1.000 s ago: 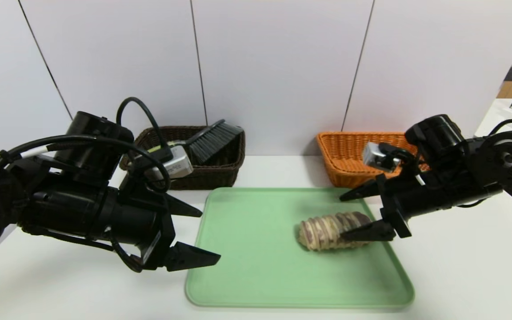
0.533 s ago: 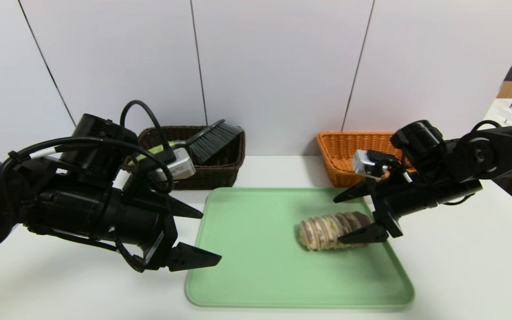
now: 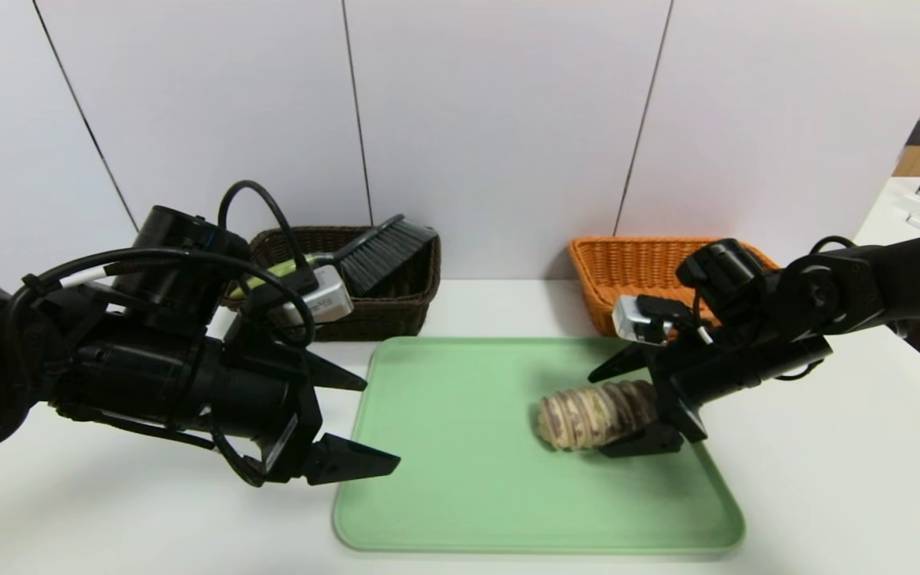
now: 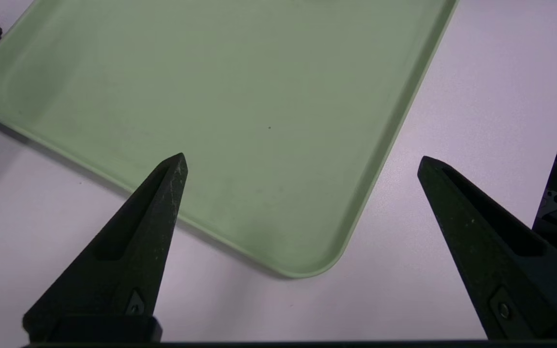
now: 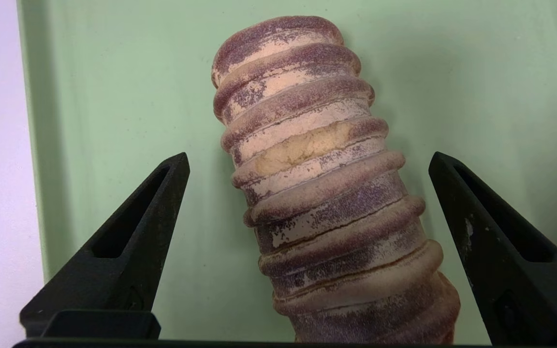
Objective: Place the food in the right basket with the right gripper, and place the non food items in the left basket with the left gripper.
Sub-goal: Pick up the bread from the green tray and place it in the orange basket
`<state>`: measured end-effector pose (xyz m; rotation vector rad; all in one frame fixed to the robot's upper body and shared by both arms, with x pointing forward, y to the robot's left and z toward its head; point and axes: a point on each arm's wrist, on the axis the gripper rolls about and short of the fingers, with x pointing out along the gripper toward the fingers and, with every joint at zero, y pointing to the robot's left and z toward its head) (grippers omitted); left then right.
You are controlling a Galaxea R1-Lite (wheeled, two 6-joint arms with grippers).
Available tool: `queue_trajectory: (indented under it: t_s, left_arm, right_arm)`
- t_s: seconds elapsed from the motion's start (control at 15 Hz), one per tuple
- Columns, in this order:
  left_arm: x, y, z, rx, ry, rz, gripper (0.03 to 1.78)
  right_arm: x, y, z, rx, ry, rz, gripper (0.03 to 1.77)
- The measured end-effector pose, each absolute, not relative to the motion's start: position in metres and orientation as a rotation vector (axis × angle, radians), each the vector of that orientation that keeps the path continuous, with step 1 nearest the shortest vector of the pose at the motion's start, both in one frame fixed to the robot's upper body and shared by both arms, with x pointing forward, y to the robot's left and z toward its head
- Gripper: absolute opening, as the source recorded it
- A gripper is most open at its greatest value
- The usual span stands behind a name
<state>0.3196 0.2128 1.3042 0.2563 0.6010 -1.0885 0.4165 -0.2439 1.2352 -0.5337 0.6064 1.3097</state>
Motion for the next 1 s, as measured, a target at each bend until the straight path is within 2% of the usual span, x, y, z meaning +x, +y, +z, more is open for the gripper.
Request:
queue_trajectory:
  t_s: [0.87,1.0]
  left_arm:
    - [0.3237,0.2108,1.3013,0.255,0.596,-1.091,1.69]
    - [0.324,0.2107,1.3012,0.255,0.595,-1.091,1.69]
  right_arm:
    - [0.4184,-0.2431,1.2269,-0.581,0.635,1.295,1.7]
    - [0.4186,-0.2432,1.2271,-0.579,0.634,1.295,1.31]
